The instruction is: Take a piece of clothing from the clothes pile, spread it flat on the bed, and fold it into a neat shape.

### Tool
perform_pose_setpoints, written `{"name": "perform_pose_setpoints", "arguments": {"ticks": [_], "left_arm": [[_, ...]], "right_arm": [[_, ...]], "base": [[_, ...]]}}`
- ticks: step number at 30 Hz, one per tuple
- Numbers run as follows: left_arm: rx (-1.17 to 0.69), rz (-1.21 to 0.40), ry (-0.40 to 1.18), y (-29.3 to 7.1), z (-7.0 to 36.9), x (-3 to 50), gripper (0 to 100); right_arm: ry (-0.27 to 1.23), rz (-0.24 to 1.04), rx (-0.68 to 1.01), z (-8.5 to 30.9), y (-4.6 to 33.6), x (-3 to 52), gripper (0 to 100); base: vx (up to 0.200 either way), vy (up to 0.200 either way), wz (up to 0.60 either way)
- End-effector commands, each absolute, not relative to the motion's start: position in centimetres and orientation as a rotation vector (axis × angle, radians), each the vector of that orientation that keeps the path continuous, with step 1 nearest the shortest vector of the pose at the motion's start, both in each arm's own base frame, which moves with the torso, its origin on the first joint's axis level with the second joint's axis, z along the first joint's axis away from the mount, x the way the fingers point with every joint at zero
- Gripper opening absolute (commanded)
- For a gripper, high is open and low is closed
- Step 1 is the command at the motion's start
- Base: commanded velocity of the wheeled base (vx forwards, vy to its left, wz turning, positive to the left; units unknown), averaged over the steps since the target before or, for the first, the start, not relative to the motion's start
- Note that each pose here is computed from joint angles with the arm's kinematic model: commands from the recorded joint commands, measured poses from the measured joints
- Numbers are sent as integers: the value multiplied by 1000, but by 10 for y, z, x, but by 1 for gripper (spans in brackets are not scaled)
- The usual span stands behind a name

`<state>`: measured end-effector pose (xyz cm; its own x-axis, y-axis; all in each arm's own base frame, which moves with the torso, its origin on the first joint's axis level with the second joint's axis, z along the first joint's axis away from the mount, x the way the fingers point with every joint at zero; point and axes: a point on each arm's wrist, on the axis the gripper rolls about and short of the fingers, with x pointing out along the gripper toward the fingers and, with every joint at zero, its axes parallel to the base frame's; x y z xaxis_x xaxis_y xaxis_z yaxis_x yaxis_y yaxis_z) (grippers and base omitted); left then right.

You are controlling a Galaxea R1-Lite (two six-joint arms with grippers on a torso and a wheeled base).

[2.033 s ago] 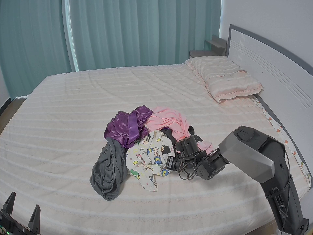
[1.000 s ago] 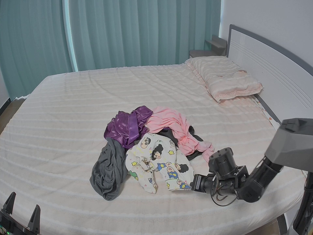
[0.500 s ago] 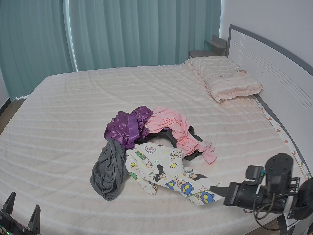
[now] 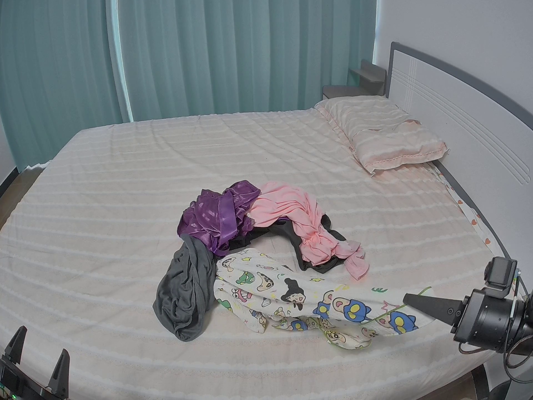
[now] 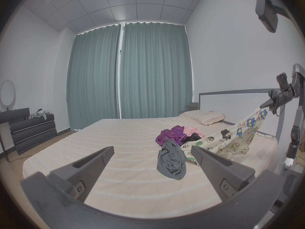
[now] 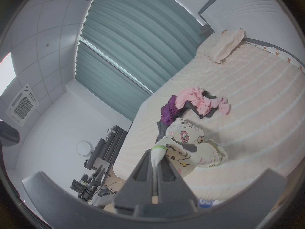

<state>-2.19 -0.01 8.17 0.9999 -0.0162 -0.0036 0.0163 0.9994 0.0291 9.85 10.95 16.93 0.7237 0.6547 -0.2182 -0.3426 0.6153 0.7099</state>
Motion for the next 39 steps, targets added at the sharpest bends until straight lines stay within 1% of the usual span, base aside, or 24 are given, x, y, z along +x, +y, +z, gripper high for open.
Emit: {"name": "perform_pose_setpoints", "arguments": {"ticks": [1,2,3,4,5,7,8,10,11,12,14,15,16,18,19,20,21,22,26,27,28,30,34,39], "left_arm": [[54,-79,67,0,78,-17,100],[60,-92,63,0,78,-17,100],[70,-165,14,-1,91,-17,100],[60,-219,-57,-2,117,-19,100],[12,-283,-123,-4,158,-17,100],[-43,-388,-120,-7,190,-5,100],[-31,-430,-101,-8,194,0,100],[17,-542,20,-12,191,25,100],[18,-546,29,-12,191,27,100],[7,-607,170,-16,182,52,100],[-9,-664,264,-21,177,70,100],[-9,-690,290,-24,175,76,100],[5,-755,337,-32,171,86,100],[38,-873,383,-49,165,99,100],[43,-887,389,-51,164,101,100],[60,-937,448,-64,155,113,100],[66,-943,458,-67,153,116,100],[105,-942,510,-81,142,135,100],[157,-881,521,-107,118,169,100],[157,-881,521,-107,118,169,100],[186,-838,527,-122,99,185,100],[204,-782,510,-135,84,198,100],[172,-720,469,-167,63,206,100],[151,-659,429,-200,47,216,100]], "right_arm": [[420,620,718,185,107,100,0],[417,618,716,186,107,101,0],[412,624,707,187,107,103,0],[409,634,705,189,108,104,0],[398,651,709,193,110,105,0],[366,663,727,203,112,109,0],[347,667,737,207,112,111,0],[301,672,760,219,113,116,0],[297,674,762,220,113,116,0],[276,666,771,226,115,123,0],[262,659,776,228,118,131,0],[258,661,778,229,120,134,0],[250,654,782,230,123,142,0],[239,648,784,229,129,152,0],[239,648,784,229,130,153,0],[236,650,787,228,134,158,0],[236,650,787,227,135,159,0],[242,654,785,224,139,162,0],[241,663,790,225,145,168,0],[241,663,790,225,145,168,0],[229,669,797,228,147,171,0],[227,673,798,229,148,171,0],[233,669,795,227,149,174,0],[235,666,796,227,149,175,0]], "base": [[0,0,0],[0,0,0],[0,0,0],[0,0,0],[0,0,0],[0,0,0],[0,0,0],[0,0,0],[0,0,0],[0,0,0],[0,0,0],[0,0,0],[0,0,0],[0,0,0],[0,0,0],[0,0,0],[0,0,0],[0,0,0],[0,0,0],[0,0,0],[0,0,0],[0,0,0],[0,0,0],[0,0,0]]}}
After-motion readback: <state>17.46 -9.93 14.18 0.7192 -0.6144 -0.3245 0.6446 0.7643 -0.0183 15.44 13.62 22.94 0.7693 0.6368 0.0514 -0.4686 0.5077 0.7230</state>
